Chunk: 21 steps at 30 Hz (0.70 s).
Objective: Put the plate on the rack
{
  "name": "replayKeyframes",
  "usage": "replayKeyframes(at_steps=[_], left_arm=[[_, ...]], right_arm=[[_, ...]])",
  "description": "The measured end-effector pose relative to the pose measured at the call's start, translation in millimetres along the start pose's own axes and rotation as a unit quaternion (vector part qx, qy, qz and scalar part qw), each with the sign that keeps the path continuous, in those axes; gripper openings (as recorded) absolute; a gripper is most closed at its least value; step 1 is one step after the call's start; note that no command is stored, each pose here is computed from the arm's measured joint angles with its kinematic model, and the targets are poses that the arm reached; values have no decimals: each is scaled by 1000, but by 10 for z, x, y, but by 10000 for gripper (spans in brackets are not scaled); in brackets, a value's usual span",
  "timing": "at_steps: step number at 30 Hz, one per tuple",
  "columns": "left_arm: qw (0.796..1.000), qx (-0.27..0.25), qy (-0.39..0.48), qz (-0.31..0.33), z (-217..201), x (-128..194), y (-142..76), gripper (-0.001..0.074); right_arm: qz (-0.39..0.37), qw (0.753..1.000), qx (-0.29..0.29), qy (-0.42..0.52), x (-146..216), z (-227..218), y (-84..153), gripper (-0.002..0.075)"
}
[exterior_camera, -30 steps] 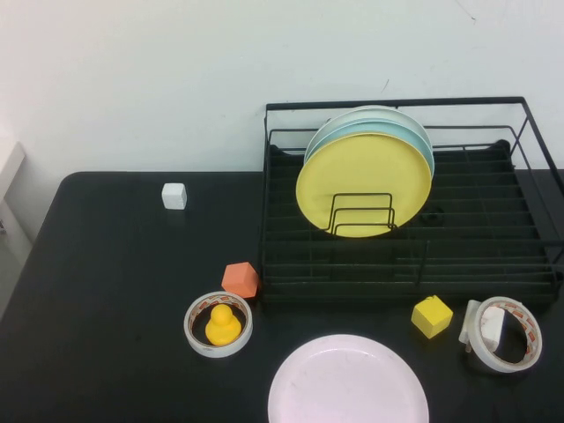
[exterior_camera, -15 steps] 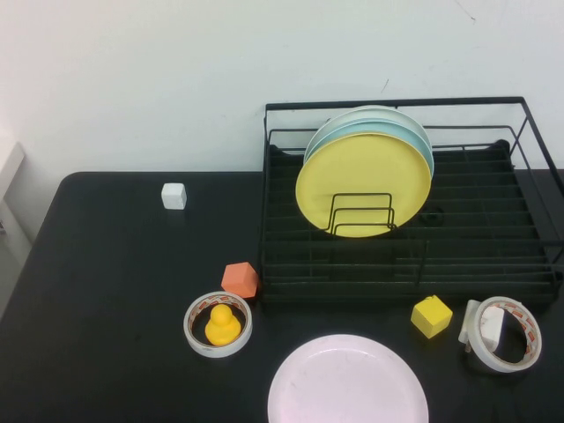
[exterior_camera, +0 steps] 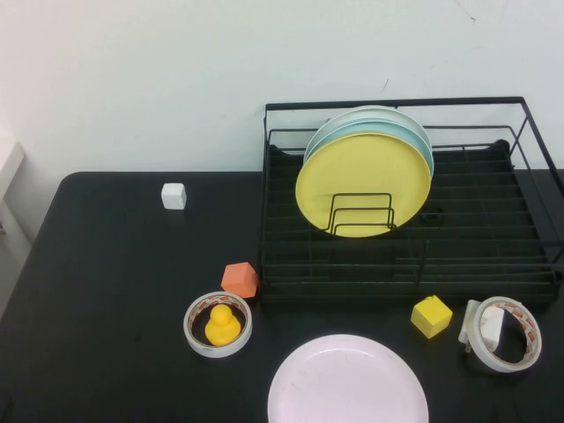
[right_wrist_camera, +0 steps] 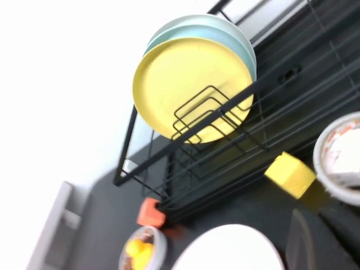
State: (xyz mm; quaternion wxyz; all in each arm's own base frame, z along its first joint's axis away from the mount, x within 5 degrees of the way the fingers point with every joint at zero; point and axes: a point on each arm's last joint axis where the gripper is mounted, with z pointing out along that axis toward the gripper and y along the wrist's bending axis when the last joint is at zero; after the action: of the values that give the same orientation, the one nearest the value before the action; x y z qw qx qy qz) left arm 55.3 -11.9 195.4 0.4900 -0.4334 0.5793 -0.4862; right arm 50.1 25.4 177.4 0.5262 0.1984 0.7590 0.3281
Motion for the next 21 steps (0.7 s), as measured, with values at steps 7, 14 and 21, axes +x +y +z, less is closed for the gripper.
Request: replayKeyframes(at_steps=[7,14,21], left_arm=[[1000,19,-24,6,-2,-43,-35,-3],[950,-19,82,300,-149,61,-489,-2],[847,-192,227,441,204,-47,-819,-2]], right_arm=[[-69,998,-1,0,0,0,1,-2],[-130,991,-5,4,8,0,8,-2],[-140,989,13,33,19,47,-16,-2]])
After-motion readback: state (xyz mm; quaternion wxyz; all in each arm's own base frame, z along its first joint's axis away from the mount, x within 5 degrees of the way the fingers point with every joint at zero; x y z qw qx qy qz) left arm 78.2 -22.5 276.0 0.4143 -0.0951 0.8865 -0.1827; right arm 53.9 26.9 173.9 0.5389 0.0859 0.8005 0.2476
